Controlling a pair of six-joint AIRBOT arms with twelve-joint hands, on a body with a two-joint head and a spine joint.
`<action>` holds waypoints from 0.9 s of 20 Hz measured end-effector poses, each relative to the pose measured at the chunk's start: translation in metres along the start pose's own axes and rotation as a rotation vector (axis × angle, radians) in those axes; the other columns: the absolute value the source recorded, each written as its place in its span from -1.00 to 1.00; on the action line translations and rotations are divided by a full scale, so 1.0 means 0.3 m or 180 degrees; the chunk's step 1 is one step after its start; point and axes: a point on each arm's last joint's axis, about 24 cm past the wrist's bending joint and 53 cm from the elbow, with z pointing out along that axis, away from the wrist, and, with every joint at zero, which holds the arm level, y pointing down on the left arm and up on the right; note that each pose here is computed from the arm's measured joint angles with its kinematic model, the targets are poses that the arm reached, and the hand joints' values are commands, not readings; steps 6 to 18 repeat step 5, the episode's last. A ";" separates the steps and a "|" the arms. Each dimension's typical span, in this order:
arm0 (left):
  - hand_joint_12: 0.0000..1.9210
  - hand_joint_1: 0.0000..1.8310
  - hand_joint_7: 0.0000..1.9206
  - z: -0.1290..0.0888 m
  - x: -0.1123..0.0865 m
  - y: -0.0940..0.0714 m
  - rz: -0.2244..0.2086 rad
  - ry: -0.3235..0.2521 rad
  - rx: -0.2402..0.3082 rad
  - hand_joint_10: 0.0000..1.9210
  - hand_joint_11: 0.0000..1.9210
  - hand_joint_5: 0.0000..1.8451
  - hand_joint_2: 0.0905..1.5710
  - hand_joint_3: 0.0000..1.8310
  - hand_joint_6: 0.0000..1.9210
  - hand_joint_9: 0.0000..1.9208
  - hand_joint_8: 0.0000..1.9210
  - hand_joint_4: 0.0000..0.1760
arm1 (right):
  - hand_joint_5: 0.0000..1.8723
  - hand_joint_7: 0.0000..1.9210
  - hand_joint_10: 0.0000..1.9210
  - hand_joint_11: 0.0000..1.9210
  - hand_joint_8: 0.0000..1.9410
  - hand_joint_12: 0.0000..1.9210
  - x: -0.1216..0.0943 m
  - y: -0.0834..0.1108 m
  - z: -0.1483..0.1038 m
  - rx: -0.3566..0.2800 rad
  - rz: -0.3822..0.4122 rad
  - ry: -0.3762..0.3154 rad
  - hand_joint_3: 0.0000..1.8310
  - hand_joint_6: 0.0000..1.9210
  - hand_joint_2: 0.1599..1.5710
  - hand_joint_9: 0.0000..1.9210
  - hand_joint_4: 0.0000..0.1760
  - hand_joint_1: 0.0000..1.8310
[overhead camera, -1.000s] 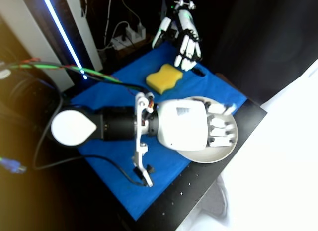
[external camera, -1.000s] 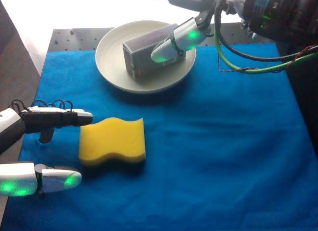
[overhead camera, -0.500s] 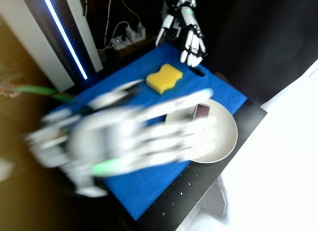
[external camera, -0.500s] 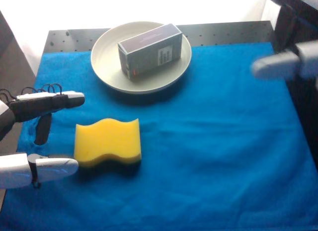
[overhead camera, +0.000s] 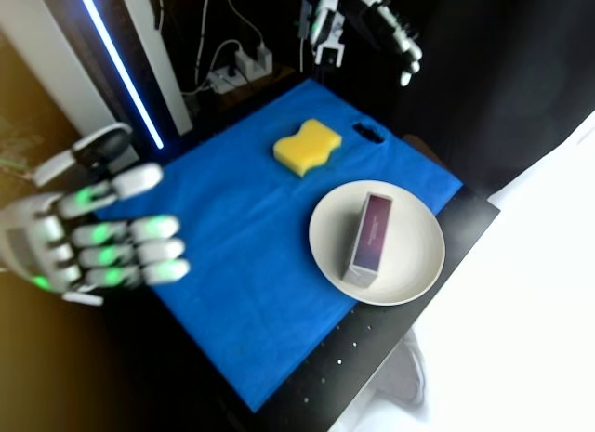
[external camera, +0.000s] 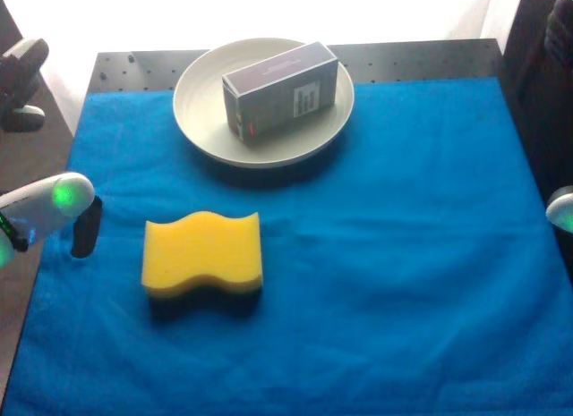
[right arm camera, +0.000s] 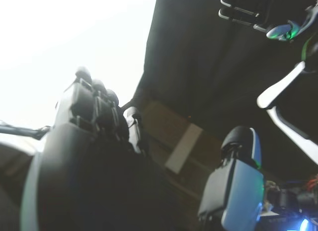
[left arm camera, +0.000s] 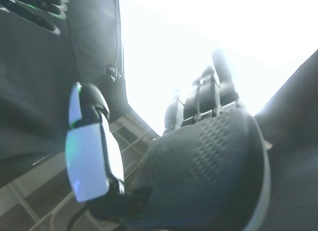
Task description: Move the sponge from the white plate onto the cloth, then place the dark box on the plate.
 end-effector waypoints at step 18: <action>0.16 -0.67 -0.88 0.013 0.026 -0.018 -0.0041 0.0061 0.0077 -0.99 -1.00 -0.97 0.41 -0.97 -1.00 -0.81 -1.00 -0.46 | -1.00 -1.00 -1.00 -1.00 -1.00 -1.00 0.012 0.002 -0.006 -0.0004 0.0020 0.0024 -0.98 -1.00 -0.01 -1.00 1.00 -0.26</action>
